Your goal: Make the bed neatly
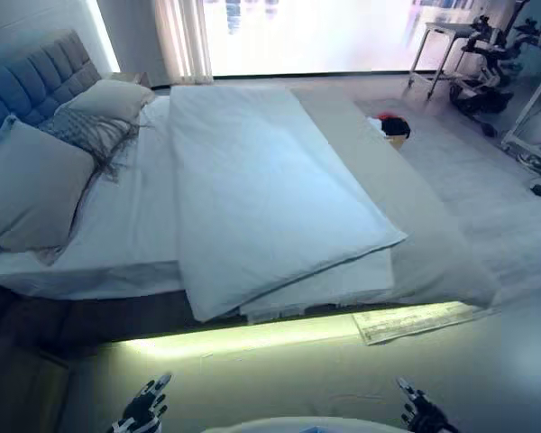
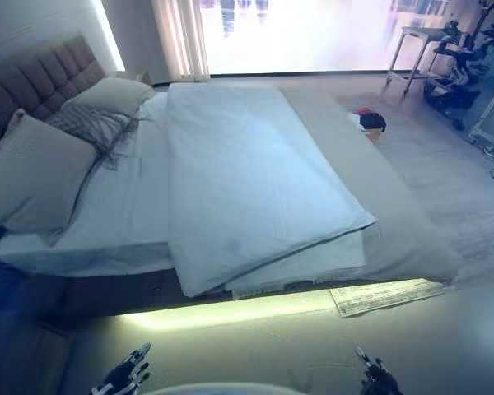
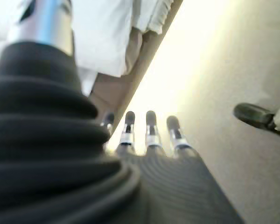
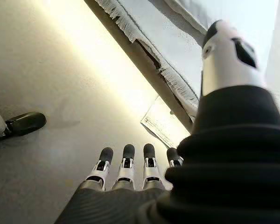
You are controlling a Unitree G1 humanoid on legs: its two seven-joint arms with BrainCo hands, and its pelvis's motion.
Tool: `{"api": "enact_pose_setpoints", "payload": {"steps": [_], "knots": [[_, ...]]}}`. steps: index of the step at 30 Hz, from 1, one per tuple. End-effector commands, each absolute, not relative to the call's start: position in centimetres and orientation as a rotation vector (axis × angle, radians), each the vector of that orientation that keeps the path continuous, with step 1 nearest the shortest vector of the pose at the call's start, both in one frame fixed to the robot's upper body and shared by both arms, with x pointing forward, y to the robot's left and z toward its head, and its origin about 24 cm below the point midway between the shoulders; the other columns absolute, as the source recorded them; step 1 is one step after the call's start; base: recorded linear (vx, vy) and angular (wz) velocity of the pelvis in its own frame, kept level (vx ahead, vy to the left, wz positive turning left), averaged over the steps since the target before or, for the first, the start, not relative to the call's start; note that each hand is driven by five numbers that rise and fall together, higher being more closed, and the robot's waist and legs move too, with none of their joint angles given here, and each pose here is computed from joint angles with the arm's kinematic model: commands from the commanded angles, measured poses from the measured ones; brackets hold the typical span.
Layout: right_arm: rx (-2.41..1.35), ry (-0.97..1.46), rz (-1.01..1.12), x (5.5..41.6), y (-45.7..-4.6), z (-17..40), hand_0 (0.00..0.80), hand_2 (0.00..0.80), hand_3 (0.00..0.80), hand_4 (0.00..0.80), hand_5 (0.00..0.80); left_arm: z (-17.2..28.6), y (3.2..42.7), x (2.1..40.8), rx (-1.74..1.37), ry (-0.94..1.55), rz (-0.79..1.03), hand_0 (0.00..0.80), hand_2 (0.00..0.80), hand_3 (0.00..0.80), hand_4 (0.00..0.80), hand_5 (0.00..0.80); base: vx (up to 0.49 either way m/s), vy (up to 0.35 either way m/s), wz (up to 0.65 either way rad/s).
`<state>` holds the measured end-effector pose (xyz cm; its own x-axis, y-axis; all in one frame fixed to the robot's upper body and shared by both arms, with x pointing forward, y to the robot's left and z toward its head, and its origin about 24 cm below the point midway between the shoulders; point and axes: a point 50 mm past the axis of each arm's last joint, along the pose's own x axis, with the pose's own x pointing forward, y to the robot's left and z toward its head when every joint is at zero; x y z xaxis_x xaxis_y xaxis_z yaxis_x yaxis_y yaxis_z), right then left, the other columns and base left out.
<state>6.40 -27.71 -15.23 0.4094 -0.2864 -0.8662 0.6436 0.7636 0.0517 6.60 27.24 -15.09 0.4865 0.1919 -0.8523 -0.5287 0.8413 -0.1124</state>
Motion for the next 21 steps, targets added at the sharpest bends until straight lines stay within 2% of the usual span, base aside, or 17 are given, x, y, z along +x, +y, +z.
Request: {"api": "enact_pose_setpoints", "payload": {"steps": [1,21], "knots": [[0.467,0.961,-0.606,8.7,-27.1,-15.2,0.0,0.0,0.0,0.0,0.0,-15.4,26.3,7.8,-0.366,0.984,0.46,0.0,0.0,0.0,0.0,0.0,0.0,0.0,0.0],[0.502,0.972,-0.532,9.6,-25.7,-15.4,0.0,0.0,0.0,0.0,0.0,-16.0,25.1,7.6,-0.357,1.084,0.478,0.0,0.0,0.0,0.0,0.0,0.0,0.0,0.0]]}}
